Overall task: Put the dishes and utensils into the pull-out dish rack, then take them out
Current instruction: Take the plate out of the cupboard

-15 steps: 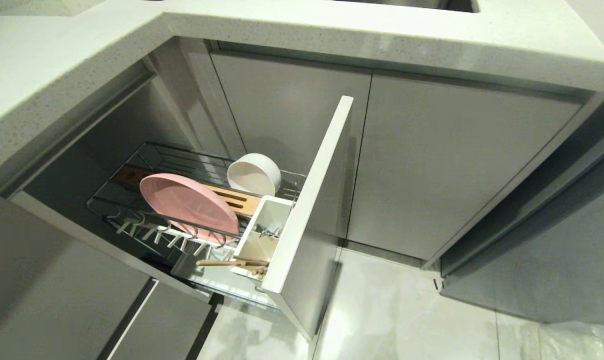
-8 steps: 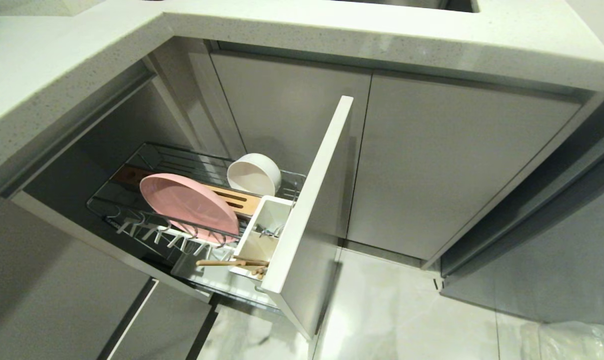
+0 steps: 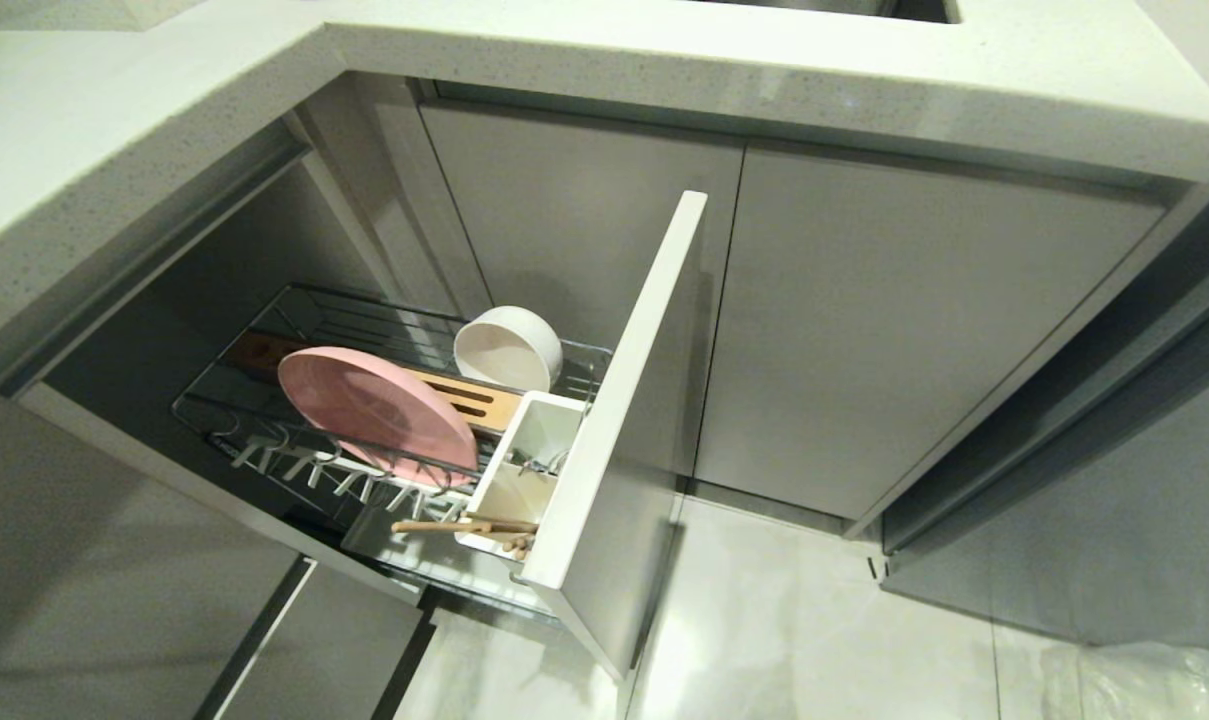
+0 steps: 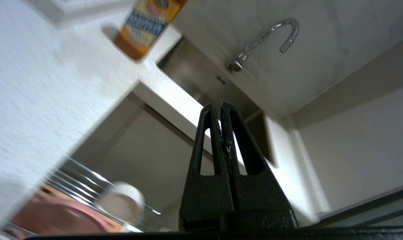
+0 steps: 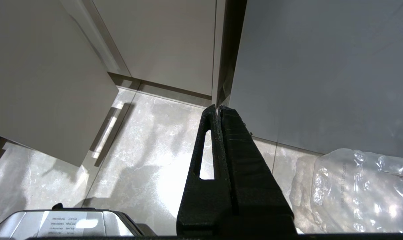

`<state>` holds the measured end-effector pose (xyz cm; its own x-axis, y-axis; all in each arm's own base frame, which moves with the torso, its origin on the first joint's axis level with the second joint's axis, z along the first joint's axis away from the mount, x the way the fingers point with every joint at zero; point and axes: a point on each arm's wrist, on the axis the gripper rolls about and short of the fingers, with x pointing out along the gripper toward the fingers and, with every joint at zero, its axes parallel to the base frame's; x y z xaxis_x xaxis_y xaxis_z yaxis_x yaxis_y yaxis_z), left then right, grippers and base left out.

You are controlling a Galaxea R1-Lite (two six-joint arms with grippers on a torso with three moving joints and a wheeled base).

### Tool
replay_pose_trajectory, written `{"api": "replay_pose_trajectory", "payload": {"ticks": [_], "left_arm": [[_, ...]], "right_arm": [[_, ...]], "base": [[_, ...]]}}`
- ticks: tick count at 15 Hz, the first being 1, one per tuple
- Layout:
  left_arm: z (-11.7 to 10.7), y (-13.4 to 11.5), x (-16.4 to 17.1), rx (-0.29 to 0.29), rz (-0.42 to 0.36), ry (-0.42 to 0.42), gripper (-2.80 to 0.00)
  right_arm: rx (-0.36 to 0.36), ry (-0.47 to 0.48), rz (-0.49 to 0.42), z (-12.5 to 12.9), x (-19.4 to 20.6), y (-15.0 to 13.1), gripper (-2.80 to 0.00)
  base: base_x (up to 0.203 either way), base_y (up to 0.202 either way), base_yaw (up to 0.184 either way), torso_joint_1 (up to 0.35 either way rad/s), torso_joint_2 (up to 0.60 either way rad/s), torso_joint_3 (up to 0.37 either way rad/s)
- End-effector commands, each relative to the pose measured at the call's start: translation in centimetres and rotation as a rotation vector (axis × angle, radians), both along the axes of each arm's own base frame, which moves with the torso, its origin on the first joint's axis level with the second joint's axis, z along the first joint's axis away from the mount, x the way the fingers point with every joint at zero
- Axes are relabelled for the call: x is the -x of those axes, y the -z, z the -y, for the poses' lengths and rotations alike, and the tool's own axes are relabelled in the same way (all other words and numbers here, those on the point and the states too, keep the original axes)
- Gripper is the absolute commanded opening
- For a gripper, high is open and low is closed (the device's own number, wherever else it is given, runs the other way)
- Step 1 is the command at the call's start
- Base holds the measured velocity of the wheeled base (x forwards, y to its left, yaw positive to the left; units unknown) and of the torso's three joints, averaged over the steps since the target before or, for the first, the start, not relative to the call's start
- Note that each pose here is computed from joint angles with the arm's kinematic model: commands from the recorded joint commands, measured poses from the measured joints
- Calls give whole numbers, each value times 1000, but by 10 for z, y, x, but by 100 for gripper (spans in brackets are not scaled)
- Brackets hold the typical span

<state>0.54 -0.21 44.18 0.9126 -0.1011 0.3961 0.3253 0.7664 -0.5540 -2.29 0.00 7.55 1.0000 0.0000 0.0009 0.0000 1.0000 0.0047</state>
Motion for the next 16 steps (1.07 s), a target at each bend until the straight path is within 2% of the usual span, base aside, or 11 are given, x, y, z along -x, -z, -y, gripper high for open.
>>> {"api": "replay_pose_trajectory", "payload": {"ticks": [1,3,4,8,11,12,14,16], "left_arm": [[2,-8,-45,96,-146,68,-280],[9,-5,-63,188,-313,180,-280],[13,-1,-75,219,-387,193,-280],[41,17,-109,248,-588,203,-280],[80,34,-135,251,-698,121,-280],[94,42,-145,253,-722,62,-280],[112,55,-162,261,-751,-39,-280],[123,71,-174,237,-816,-108,-280]], "right_arm": [[0,0,-1,0,0,0,-280],[0,0,-1,0,0,0,-280],[0,0,-1,0,0,0,-280],[0,0,-1,0,0,0,-280],[0,0,-1,0,0,0,-280],[0,0,-1,0,0,0,-280],[0,0,-1,0,0,0,-280],[0,0,-1,0,0,0,-280]], "base": [[0,0,0,0,0,0],[0,0,0,0,0,0],[0,0,0,0,0,0],[0,0,0,0,0,0],[0,0,0,0,0,0],[0,0,0,0,0,0],[0,0,0,0,0,0],[0,0,0,0,0,0]]}}
